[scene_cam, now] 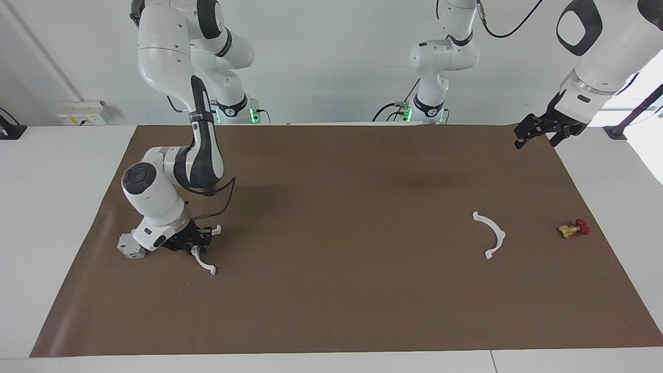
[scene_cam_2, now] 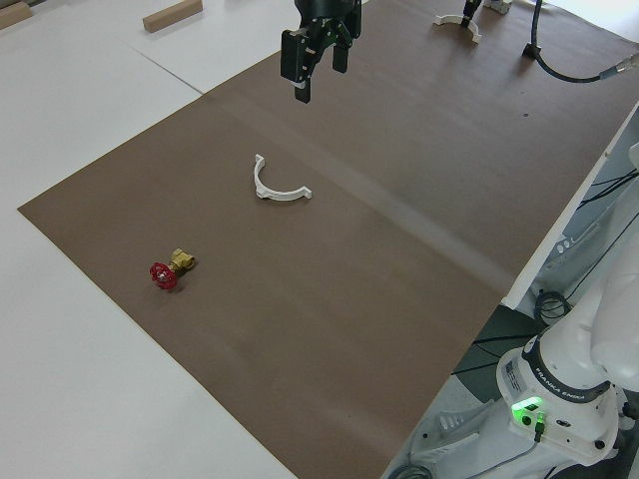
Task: Assemble drain pipe with both arms
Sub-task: 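Grasp the white half-ring with the right gripper and lift it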
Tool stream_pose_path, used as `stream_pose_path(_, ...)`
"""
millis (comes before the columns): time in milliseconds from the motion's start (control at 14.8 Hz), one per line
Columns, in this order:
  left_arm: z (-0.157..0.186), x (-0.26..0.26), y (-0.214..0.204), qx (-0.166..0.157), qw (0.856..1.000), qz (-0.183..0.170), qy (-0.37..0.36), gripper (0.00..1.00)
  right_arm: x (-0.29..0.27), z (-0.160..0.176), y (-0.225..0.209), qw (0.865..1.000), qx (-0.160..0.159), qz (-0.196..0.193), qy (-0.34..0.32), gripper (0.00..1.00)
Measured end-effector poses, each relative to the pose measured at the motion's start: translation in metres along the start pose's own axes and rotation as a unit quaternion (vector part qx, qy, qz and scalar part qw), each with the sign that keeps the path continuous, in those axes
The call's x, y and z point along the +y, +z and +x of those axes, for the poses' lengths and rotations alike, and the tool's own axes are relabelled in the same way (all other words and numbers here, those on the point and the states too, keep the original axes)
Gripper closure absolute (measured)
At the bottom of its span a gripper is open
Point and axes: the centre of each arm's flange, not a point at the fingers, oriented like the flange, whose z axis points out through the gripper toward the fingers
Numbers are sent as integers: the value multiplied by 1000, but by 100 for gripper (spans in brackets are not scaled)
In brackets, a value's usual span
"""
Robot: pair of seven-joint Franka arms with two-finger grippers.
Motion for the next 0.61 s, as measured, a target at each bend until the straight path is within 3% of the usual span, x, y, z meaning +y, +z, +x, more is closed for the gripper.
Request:
stream_pose_path(136,0,1,0,1,1000,0,0,0,-4,4,-7,1000,7,-1,-3,80)
stream_pose_path(339,8,1,7,25,1000,2,1,0,-45,31,-53,1000,2,7,-7,80)
stream_pose_path(610,26,1,59,62,998,4,3,0,-201,52,-97,999,-5,12,38,80)
